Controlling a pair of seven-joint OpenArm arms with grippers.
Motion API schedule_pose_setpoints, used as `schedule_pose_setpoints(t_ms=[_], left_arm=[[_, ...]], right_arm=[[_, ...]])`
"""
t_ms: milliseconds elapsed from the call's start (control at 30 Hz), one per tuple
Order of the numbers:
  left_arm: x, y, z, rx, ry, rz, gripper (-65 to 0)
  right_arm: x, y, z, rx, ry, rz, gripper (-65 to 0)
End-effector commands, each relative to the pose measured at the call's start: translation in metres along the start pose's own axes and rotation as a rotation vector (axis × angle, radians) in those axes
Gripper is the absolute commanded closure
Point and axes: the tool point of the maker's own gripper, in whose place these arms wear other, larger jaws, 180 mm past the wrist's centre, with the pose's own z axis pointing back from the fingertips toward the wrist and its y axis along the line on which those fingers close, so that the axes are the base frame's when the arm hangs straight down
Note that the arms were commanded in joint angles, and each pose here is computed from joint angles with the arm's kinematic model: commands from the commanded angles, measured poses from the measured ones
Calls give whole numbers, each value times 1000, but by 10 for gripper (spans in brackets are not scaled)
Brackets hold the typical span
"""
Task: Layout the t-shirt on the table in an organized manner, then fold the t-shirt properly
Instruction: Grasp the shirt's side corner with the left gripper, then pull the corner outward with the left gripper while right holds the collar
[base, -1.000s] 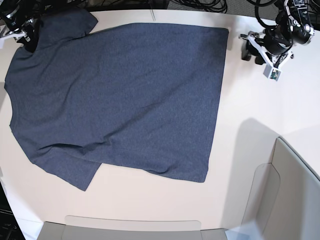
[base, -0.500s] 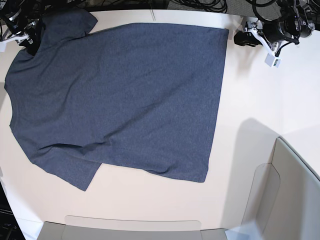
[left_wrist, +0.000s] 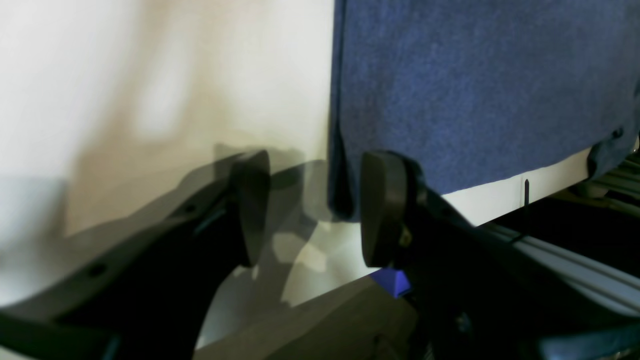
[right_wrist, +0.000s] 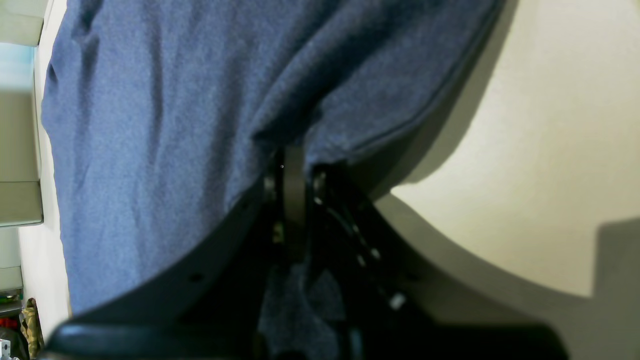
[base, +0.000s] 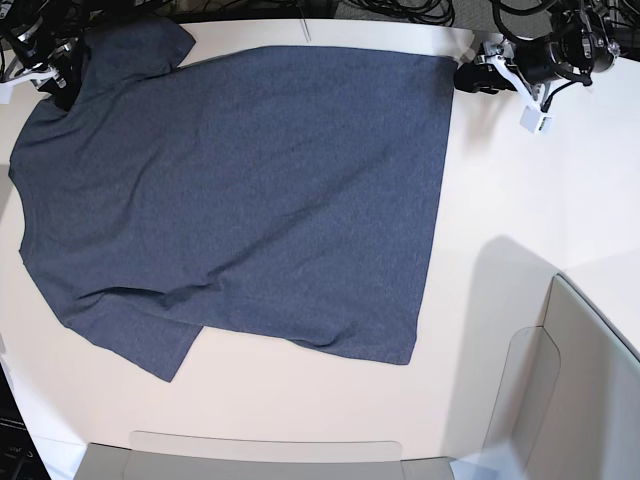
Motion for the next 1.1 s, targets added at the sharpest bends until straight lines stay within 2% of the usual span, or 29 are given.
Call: schedule_pose_setpoints(t_ms=[0, 233, 533, 633, 800, 1067], left_arm=[[-8, 2, 0, 17, 43, -11, -291], [-30, -18, -17, -43, 130, -40, -290], [-34, -16, -16, -36, 142, -40, -285], [-34, -16, -16, -36, 142, -40, -221], [-31, -15, -15, -34, 136, -40, -4], [-18, -18, -15, -38, 104, -60, 0]], right_arm=[[-56, -32, 8, -159, 253, 13, 0], [-57, -34, 10, -164, 257, 14, 0], [-57, -34, 10, -165, 255, 13, 0], [-58, -33, 10, -163, 258, 13, 0], [-63, -37, 14, -171, 271, 6, 0], [-68, -45, 28, -200, 287, 12, 0]])
